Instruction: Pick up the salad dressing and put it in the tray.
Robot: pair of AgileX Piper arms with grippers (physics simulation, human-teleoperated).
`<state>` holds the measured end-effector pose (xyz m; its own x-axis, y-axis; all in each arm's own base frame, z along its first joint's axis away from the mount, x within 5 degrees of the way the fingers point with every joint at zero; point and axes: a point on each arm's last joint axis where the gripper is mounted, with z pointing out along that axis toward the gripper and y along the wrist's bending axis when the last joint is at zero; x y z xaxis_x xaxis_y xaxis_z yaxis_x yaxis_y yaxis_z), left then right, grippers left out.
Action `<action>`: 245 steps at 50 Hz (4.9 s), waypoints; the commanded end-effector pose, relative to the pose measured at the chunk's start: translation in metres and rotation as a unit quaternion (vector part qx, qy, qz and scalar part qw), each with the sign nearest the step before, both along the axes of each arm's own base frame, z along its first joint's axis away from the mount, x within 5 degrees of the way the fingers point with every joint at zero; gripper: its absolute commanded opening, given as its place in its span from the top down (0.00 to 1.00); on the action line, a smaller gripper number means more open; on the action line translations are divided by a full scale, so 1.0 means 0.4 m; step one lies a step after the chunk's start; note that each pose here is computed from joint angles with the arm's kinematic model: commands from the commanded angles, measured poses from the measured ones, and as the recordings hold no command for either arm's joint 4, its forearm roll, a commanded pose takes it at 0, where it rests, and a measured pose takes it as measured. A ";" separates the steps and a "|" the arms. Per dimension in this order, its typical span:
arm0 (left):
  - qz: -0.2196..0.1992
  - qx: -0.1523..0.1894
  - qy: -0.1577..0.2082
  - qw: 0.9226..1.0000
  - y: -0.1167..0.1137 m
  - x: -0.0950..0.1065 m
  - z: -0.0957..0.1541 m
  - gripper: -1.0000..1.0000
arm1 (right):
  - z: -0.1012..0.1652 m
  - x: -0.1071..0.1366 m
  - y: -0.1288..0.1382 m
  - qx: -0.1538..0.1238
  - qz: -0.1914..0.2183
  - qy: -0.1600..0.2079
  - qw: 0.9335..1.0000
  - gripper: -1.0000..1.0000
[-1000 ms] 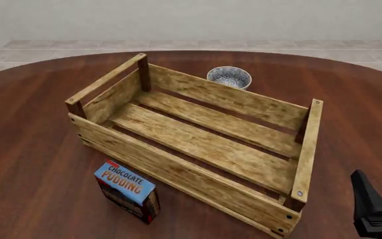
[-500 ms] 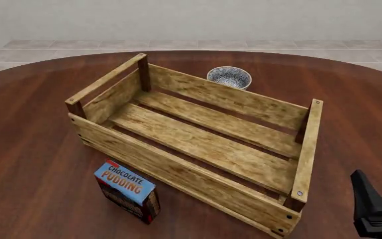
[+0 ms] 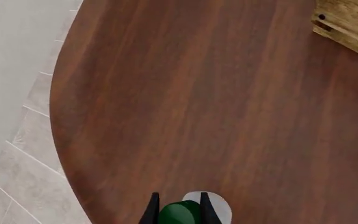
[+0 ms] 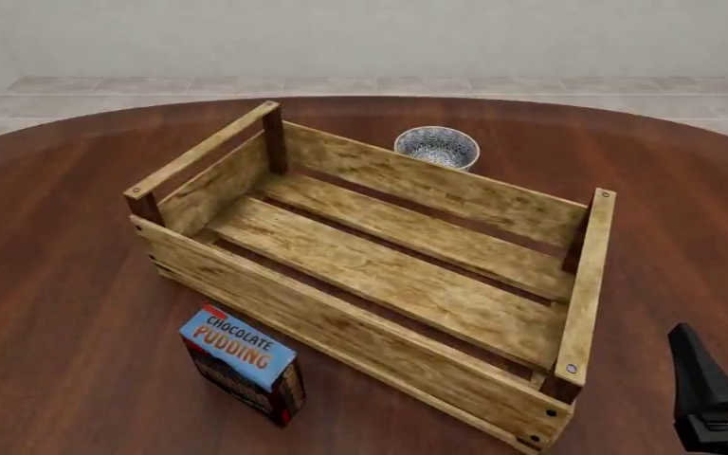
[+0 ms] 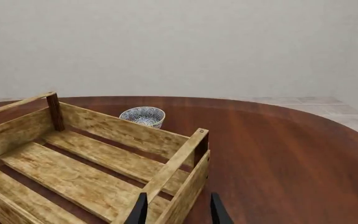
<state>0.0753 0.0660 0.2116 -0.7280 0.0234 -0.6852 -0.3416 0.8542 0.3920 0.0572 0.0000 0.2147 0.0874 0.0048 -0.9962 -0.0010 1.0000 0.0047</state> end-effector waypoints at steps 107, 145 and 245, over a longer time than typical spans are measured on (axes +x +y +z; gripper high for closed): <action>-0.240 0.059 -0.266 0.932 -0.145 -0.066 0.721 1.00 | 0.000 0.000 0.000 0.000 0.000 0.000 1.000 0.00; -0.435 0.041 -0.258 0.862 -0.235 0.102 0.759 1.00 | 0.000 0.000 0.000 0.000 0.000 0.000 1.000 0.00; -0.561 0.060 -0.132 0.815 -0.502 0.531 0.294 1.00 | 0.000 0.000 0.000 0.000 0.000 0.000 1.000 0.00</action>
